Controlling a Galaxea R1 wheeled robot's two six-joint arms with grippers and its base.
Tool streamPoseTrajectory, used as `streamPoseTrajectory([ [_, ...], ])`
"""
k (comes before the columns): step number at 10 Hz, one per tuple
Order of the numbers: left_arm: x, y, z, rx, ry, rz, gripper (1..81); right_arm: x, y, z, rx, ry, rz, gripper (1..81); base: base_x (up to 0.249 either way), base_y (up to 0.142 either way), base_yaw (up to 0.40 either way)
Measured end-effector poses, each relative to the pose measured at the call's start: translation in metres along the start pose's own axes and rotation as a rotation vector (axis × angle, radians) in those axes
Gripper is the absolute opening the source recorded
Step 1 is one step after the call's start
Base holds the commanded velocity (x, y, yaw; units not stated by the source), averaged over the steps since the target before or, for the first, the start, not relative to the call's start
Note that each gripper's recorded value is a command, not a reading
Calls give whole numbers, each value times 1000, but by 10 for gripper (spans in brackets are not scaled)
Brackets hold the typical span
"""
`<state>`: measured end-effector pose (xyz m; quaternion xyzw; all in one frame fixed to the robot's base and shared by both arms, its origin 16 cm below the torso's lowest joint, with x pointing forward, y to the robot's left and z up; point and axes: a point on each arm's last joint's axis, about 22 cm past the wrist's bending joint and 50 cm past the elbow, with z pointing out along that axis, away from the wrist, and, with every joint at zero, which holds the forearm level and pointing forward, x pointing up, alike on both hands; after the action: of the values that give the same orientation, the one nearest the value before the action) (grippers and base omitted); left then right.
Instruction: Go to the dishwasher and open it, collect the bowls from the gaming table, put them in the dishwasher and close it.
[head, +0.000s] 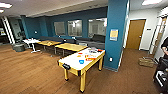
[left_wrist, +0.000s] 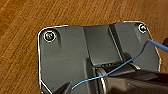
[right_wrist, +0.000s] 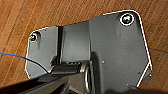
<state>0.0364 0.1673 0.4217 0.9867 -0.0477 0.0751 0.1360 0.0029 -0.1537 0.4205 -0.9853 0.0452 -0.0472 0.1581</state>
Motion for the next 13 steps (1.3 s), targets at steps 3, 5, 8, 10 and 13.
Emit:
streamPoseTrajectory([
  [3, 1, 0, 0, 0, 1, 0, 811, 1, 0, 0, 1, 2, 0, 811, 112, 0, 0],
  [5, 2, -1, 0, 1, 2, 0, 811, 1, 0, 0, 1, 1, 0, 811, 110, 0, 0],
  [8, 1, -1, 0, 1, 1, 0, 811, 2, -1, 0, 1, 1, 0, 811, 111, 0, 0],
  [10, 1, -1, 0, 1, 1, 0, 811, 2, 0, 0, 0, 1, 0, 811, 111, 0, 0],
  [13, 1, -1, 0, 1, 1, 0, 811, 2, 0, 0, 0, 1, 0, 811, 110, 0, 0],
])
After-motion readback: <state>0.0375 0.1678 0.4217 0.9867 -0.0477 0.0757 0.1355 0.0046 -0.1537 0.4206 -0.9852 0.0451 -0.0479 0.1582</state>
